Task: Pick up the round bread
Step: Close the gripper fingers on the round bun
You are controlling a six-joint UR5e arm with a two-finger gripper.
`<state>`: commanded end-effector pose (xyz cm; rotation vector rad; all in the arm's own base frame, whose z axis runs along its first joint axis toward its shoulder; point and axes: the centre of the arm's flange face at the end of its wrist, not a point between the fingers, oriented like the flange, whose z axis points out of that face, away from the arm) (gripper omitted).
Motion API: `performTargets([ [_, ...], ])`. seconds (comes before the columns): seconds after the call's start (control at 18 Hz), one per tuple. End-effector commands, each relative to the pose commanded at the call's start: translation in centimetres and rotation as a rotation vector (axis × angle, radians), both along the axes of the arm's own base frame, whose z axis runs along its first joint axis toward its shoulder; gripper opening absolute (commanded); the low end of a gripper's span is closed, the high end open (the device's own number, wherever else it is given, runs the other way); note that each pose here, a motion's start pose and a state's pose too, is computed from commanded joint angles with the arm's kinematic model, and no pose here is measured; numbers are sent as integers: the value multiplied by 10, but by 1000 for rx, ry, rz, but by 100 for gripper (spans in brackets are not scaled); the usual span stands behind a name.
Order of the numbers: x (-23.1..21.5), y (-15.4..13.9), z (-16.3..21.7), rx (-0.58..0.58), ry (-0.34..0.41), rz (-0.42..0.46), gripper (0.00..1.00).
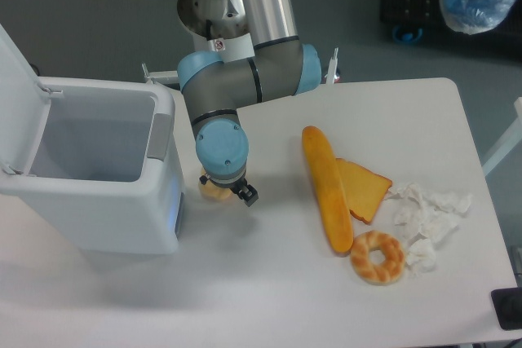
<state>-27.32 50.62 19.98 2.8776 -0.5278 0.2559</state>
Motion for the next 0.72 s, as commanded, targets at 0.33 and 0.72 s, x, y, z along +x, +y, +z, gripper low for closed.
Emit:
performTargets([
  [0.33, 5, 1, -6, -14, 3, 21, 100],
  [0.72, 5, 2, -6, -10, 8, 25, 68],
])
